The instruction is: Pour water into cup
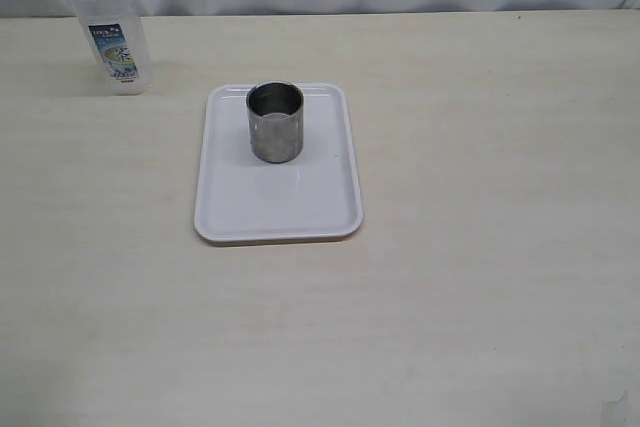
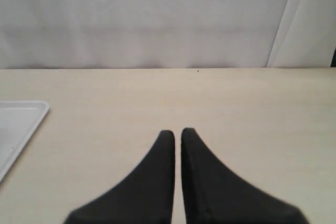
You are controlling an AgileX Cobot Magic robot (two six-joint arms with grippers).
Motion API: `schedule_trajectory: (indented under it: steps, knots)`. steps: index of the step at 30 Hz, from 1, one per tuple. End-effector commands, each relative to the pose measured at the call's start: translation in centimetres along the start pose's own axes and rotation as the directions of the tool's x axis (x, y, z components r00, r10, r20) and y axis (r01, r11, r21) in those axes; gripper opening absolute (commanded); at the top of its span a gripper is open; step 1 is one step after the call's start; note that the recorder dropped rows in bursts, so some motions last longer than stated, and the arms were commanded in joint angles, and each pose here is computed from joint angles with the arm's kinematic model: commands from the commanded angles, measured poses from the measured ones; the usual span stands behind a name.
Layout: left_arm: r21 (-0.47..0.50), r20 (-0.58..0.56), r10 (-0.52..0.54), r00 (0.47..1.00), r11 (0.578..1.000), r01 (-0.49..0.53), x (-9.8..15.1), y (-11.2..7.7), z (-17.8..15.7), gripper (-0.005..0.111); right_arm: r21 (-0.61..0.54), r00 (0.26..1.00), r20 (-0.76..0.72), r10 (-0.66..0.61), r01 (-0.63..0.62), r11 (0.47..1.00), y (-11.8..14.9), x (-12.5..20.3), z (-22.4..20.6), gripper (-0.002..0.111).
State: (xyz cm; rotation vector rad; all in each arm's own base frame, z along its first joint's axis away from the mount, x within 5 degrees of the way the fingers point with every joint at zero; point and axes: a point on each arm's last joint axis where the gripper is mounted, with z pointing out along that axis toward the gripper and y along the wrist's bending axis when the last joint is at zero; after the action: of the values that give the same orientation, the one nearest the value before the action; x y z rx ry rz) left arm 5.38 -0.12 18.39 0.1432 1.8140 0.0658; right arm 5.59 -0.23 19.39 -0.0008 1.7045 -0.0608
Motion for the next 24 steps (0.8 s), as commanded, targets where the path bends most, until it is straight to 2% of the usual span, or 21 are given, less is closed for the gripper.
schedule_trajectory:
  steps: [1, 8, 24]
  knots:
    - [-0.002, 0.013, -0.004, 1.0, 1.0, 0.004, -0.02, 0.0, 0.01, 0.0, 0.007, 0.998, -0.07, 0.0, 0.001, 1.0, -0.04, 0.71, -0.04, 0.004]
    - [-0.002, 0.013, -0.004, 1.0, 1.0, 0.004, -0.02, 0.0, 0.01, 0.0, 0.005, 0.993, -0.115, 0.002, -0.002, 1.0, -0.02, 1.12, -0.08, 0.004]
    - [-0.002, 0.013, -0.004, 1.0, 1.0, 0.004, -0.02, 0.0, 0.01, 0.0, 0.006, 0.993, -0.12, -0.002, 0.003, 1.0, -0.03, 1.17, -0.08, 0.004]
